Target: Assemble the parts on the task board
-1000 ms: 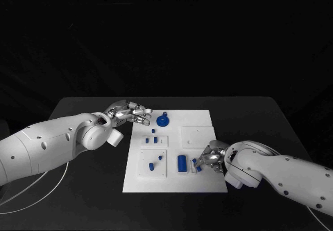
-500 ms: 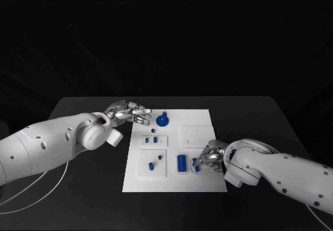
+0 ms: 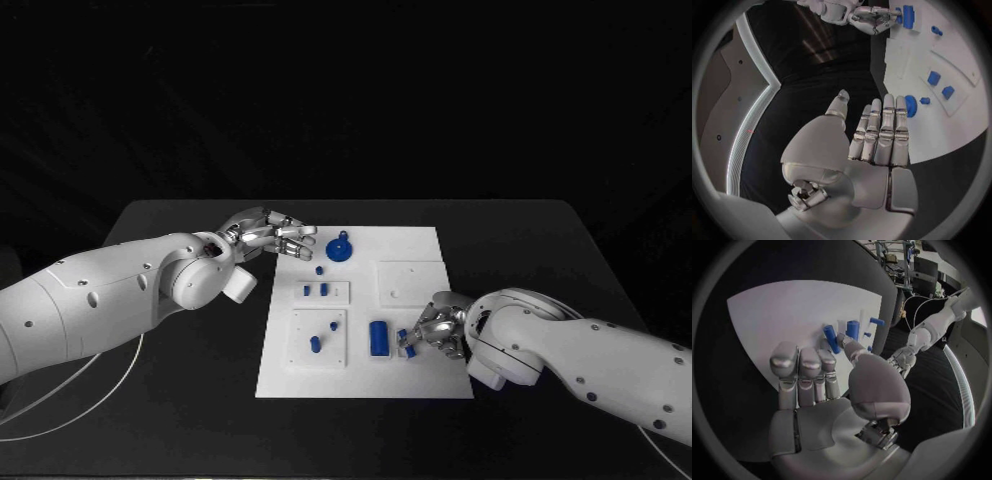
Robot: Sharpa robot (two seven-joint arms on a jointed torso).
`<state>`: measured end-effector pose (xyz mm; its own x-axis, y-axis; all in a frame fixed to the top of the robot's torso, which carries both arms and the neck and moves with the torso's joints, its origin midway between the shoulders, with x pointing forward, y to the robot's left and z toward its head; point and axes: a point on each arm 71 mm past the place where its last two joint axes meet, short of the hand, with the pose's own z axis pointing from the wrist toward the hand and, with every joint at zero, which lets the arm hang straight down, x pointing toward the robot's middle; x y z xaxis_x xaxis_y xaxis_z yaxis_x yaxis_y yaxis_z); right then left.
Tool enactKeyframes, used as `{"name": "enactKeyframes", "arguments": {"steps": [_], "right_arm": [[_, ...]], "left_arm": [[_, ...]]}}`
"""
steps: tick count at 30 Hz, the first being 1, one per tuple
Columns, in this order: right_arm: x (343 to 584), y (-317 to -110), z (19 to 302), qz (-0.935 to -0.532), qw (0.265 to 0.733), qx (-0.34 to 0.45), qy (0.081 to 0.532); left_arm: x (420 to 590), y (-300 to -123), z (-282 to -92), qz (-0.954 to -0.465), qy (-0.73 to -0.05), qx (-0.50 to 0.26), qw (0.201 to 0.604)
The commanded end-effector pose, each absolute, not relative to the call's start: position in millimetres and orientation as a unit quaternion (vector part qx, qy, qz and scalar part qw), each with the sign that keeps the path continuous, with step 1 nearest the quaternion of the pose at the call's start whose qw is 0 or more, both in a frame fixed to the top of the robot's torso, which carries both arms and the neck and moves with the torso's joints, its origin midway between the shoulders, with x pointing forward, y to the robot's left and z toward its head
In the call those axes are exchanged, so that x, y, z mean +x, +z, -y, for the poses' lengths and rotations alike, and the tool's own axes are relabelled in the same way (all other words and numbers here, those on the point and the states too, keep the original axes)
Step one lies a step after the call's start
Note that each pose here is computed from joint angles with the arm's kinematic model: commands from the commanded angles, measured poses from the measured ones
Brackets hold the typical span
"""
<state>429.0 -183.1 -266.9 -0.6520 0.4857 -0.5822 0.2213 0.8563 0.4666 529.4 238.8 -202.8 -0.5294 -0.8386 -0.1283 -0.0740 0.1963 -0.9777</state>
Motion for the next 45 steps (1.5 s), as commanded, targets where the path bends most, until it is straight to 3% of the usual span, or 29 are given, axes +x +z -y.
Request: {"name": "enactKeyframes", "arguments": {"steps": [1, 45], "right_arm": [[426.5, -269.2, 181.1, -0.897, 0.362, 0.186, 0.175], [422.2, -264.0, 185.4, -0.896, 0.366, 0.177, 0.180]], "left_arm": [[529.1, -202.6, -236.9, -0.688, -0.546, -0.333, 0.344], [529.3, -203.6, -238.9, -0.690, -0.541, -0.334, 0.346]]}}
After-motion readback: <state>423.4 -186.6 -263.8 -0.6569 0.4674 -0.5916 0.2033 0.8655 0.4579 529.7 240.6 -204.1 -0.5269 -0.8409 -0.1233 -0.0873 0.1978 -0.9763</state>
